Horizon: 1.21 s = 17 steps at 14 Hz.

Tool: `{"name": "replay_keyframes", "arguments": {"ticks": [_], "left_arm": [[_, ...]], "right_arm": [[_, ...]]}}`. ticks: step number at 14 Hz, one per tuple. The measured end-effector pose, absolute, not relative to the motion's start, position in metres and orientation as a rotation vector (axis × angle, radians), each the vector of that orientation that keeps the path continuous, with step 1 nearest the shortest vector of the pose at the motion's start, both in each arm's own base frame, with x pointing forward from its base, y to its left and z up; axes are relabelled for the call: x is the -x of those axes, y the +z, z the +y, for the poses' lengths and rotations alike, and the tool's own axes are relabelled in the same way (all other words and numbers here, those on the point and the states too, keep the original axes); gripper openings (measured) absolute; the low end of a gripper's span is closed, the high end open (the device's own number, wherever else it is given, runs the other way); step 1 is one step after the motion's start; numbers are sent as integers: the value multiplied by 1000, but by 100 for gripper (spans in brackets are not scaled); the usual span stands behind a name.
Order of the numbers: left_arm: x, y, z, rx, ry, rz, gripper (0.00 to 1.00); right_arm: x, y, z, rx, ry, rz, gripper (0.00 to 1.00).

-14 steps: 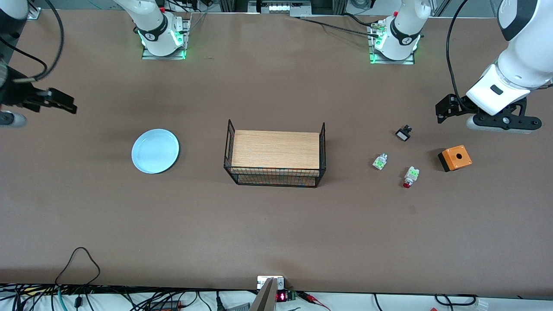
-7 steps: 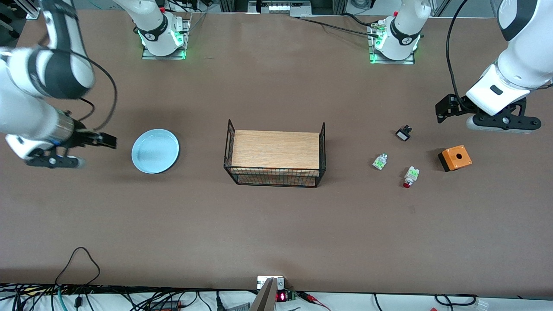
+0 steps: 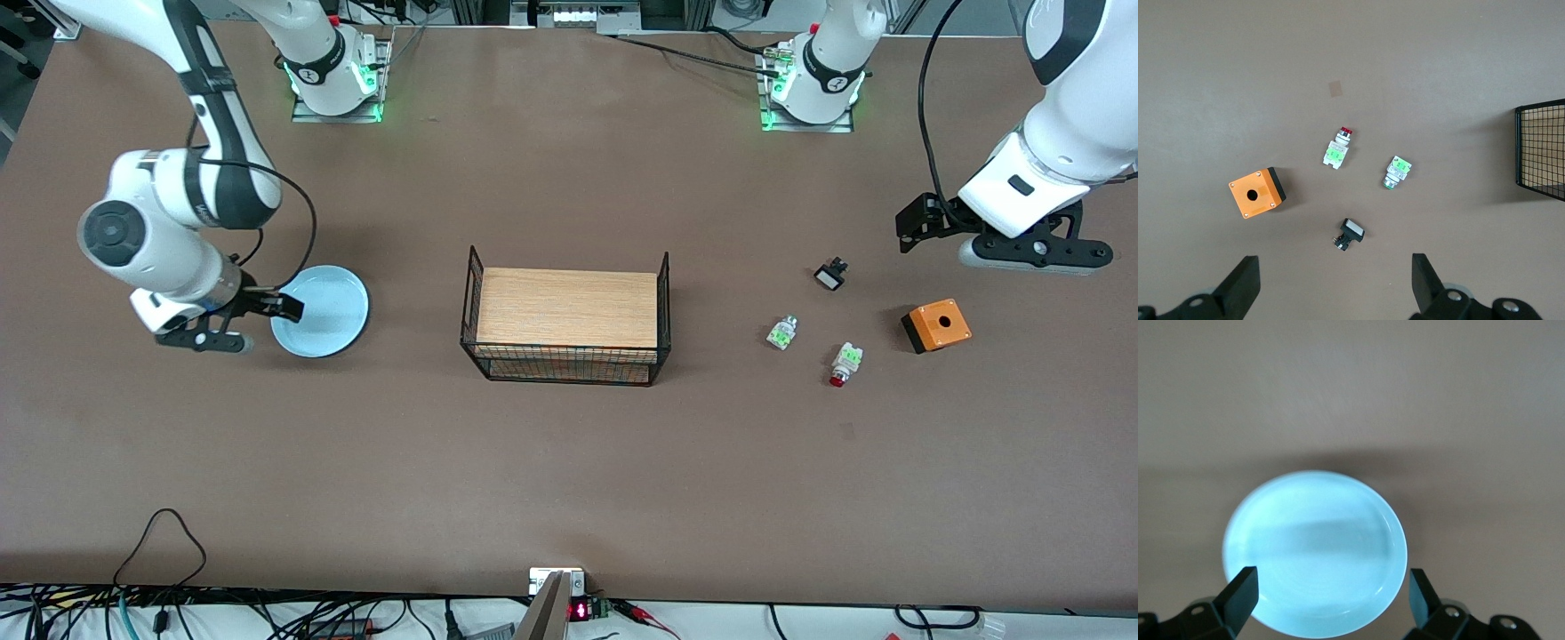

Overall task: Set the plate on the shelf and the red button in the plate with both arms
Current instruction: 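Reach the right gripper down to the rim of the blue plate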

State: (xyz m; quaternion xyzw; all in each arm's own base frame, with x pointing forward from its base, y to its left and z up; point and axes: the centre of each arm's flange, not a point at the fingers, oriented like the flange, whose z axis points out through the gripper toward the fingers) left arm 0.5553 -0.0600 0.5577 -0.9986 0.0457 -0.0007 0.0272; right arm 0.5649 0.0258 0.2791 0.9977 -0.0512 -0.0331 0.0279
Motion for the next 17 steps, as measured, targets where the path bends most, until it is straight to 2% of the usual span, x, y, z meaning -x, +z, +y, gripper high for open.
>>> {"name": "replay_keyframes", "arguments": {"ticks": [6, 13, 14, 15, 16, 17], "left_arm": [[-555, 558, -60, 3084, 0, 141, 100], [-557, 552, -58, 3081, 14, 139, 100], [-558, 552, -58, 3081, 16, 139, 100], [-558, 552, -58, 3081, 17, 139, 100], [-558, 552, -58, 3081, 16, 139, 100], [-558, 552, -58, 3081, 16, 139, 100]], "right_arm": [[-539, 244, -40, -3069, -191, -262, 100], [-528, 179, -42, -3051, -267, -253, 100], [-528, 176, -43, -3049, -273, -254, 91], [-527, 176, -43, -3049, -275, -254, 91], [-527, 176, -43, -3049, -277, -255, 86], [-527, 175, -43, -3048, -282, -255, 75]]}}
